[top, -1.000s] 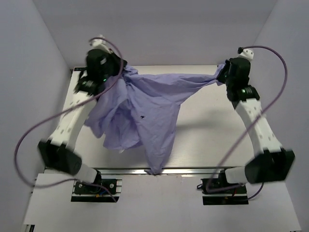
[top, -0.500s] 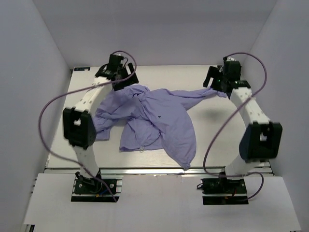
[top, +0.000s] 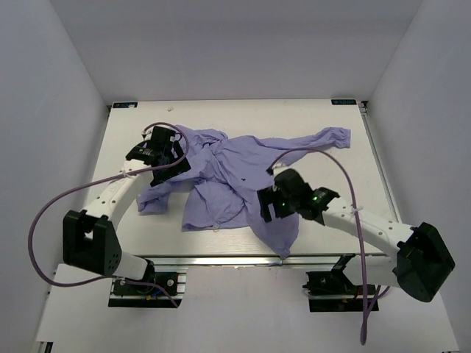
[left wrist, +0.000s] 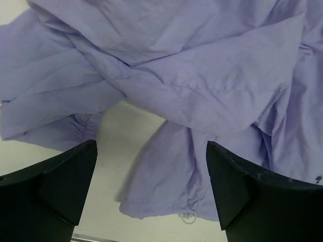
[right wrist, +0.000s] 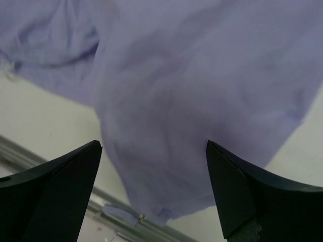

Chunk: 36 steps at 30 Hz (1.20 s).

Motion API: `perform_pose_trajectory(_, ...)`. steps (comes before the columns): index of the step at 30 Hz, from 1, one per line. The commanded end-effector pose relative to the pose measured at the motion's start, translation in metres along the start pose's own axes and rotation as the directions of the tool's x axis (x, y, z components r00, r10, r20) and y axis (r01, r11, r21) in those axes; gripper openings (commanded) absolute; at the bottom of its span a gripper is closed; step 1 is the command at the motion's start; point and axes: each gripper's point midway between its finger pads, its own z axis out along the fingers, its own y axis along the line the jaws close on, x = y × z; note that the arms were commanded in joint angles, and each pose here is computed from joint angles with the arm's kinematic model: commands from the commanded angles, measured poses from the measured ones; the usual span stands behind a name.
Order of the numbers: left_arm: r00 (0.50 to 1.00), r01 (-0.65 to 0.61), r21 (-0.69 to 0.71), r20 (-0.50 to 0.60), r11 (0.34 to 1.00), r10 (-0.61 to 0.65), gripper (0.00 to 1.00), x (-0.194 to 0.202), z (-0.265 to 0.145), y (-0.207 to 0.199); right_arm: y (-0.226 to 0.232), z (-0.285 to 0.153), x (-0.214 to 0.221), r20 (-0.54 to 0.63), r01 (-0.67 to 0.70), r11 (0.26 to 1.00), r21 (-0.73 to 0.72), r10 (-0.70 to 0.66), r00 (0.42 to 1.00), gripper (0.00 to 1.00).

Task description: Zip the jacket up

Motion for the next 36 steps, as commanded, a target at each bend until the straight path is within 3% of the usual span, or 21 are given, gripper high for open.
perform_pose_trajectory(1,1.0,0.016,0.054,0.019,0.998,-0.017,0.98,-0.005,0.008,-0.015,0.016,-0.002,0.017,0.004,0.003,1.0,0.01,-0.003,1.0,0.89)
perform_pose_trajectory(4,1.0,0.007,0.083,-0.014,0.997,-0.006,0.98,-0.001,0.031,-0.029,0.013,0.009,0.038,-0.037,-0.046,0.998,0.036,0.048,0.998,0.89)
perform_pose_trajectory(8,0.998,-0.018,0.026,-0.052,0.999,0.02,0.98,-0.003,0.068,-0.037,0.002,0.015,0.041,-0.02,-0.069,0.993,0.092,0.071,0.997,0.89)
perform_pose_trajectory(9,0.994,-0.035,-0.013,-0.106,0.999,0.034,0.97,0.009,0.087,-0.034,0.001,0.016,0.04,-0.014,-0.067,0.993,0.096,0.068,0.998,0.89)
perform_pose_trajectory(10,0.992,-0.04,-0.018,-0.119,0.999,0.038,0.91,0.009,0.094,-0.037,0.0,0.016,0.04,-0.013,-0.063,0.993,0.1,0.065,0.998,0.87)
perform_pose_trajectory(11,0.994,-0.034,-0.005,-0.109,0.999,0.033,0.75,-0.003,0.096,-0.048,-0.002,0.016,0.041,-0.013,-0.061,0.992,0.11,0.063,0.998,0.86)
perform_pose_trajectory(12,0.988,-0.048,-0.047,-0.148,0.998,0.04,0.28,0.004,0.109,-0.044,-0.002,0.017,0.041,-0.01,-0.059,0.992,0.112,0.061,0.998,0.81)
perform_pose_trajectory(13,0.993,-0.03,-0.038,-0.118,0.999,0.025,0.0,-0.013,0.108,-0.055,-0.004,0.017,0.044,-0.016,-0.055,0.991,0.12,0.057,0.998,0.77)
perform_pose_trajectory(14,0.994,-0.028,-0.043,-0.111,0.999,0.023,0.0,-0.018,0.108,-0.058,-0.005,0.018,0.047,-0.021,-0.052,0.991,0.122,0.055,0.998,0.71)
perform_pose_trajectory(15,0.995,-0.026,-0.043,-0.095,0.999,0.022,0.0,-0.025,0.107,-0.061,-0.006,0.017,0.047,-0.017,-0.052,0.991,0.121,0.055,0.998,0.56)
perform_pose_trajectory(18,1.0,-0.006,0.061,0.023,0.998,0.005,0.0,-0.066,0.086,-0.088,-0.01,0.019,0.058,-0.03,-0.055,0.991,0.122,0.059,0.998,0.35)
perform_pose_trajectory(21,0.984,-0.019,0.23,0.177,0.973,-0.023,0.0,-0.112,0.046,-0.124,-0.014,0.019,0.064,-0.037,-0.072,0.99,0.123,0.077,0.996,0.19)
perform_pose_trajectory(23,0.976,-0.062,0.335,0.218,0.94,-0.013,0.0,-0.126,0.027,-0.152,-0.018,0.019,0.066,-0.037,-0.087,0.988,0.128,0.092,0.995,0.13)
perform_pose_trajectory(25,0.958,-0.113,0.435,0.288,0.894,-0.019,0.0,-0.151,0.003,-0.192,-0.022,0.017,0.063,-0.021,-0.117,0.984,0.133,0.121,0.992,0.0)
perform_pose_trajectory(27,0.959,-0.144,0.436,0.284,0.888,0.016,0.0,-0.151,0.028,-0.22,-0.031,0.015,0.06,0.002,-0.169,0.975,0.146,0.171,0.985,0.0)
perform_pose_trajectory(28,0.941,-0.18,0.49,0.339,0.853,0.003,0.0,-0.17,0.009,-0.252,-0.034,0.014,0.059,0.005,-0.185,0.972,0.146,0.187,0.982,0.0)
perform_pose_trajectory(29,0.951,-0.183,0.478,0.306,0.859,0.032,0.0,-0.156,0.051,-0.267,-0.043,0.013,0.057,0.017,-0.224,0.961,0.159,0.225,0.974,0.0)
perform_pose_trajectory(31,0.931,-0.199,0.573,0.364,0.795,-0.028,0.0,-0.177,0.049,-0.311,-0.052,0.01,0.055,0.034,-0.275,0.948,0.161,0.274,0.961,0.0)
perform_pose_trajectory(32,0.945,-0.179,0.581,0.327,0.794,-0.026,0.0,-0.16,0.098,-0.325,-0.058,0.008,0.051,0.045,-0.314,0.938,0.144,0.311,0.949,0.0)
perform_pose_trajectory(34,0.948,-0.152,0.679,0.305,0.718,-0.088,0.0,-0.163,0.102,-0.353,-0.057,0.006,0.048,0.048,-0.318,0.942,0.109,0.314,0.948,0.0)
perform_pose_trajectory(36,0.953,-0.15,0.758,0.281,0.634,-0.111,0.43,-0.155,0.102,-0.37,-0.055,0.0,0.037,0.074,-0.308,0.948,0.084,0.302,0.95,0.2)
